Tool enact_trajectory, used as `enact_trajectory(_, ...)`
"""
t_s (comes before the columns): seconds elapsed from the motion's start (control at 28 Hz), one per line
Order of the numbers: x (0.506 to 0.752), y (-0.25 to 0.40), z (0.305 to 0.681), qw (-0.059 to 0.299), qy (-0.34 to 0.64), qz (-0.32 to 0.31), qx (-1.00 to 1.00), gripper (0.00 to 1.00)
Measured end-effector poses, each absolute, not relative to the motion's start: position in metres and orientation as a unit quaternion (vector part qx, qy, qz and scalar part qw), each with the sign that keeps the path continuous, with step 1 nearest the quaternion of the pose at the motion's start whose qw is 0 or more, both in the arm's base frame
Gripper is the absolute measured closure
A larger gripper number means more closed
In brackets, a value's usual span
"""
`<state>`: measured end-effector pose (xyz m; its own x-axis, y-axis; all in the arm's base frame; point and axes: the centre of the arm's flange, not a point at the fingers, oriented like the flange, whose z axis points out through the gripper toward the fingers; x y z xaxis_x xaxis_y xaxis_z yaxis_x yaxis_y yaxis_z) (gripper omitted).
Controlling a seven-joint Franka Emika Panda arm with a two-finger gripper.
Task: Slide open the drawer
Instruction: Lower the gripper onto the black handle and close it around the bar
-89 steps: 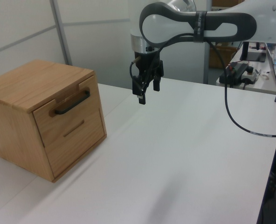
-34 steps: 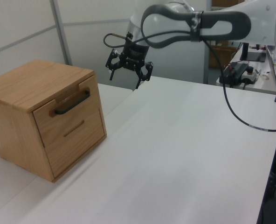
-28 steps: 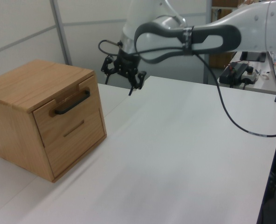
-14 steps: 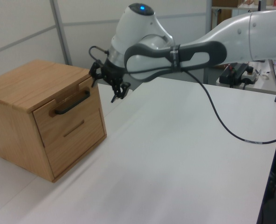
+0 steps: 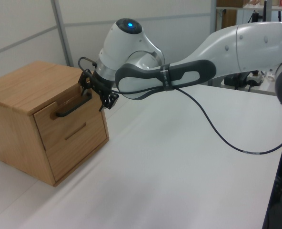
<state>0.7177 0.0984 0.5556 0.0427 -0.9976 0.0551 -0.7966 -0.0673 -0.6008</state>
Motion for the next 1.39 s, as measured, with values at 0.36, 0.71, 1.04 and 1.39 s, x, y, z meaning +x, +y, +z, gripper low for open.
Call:
enact_trajectory(0.36, 0.736, 0.093, 0.546, 0.214, 0.655, -0.243, -0.683, 0.18)
enact_trajectory(0.71, 0.751, 0.091, 0.538, 0.220, 0.640, -0.270, -0.684, 0.32)
enact_trajectory(1.04, 0.756, 0.085, 0.527, 0.211, 0.641, -0.274, -0.685, 0.56)
enact_trajectory(1.39, 0.756, 0.089, 0.530, 0.212, 0.640, -0.287, -0.681, 0.84)
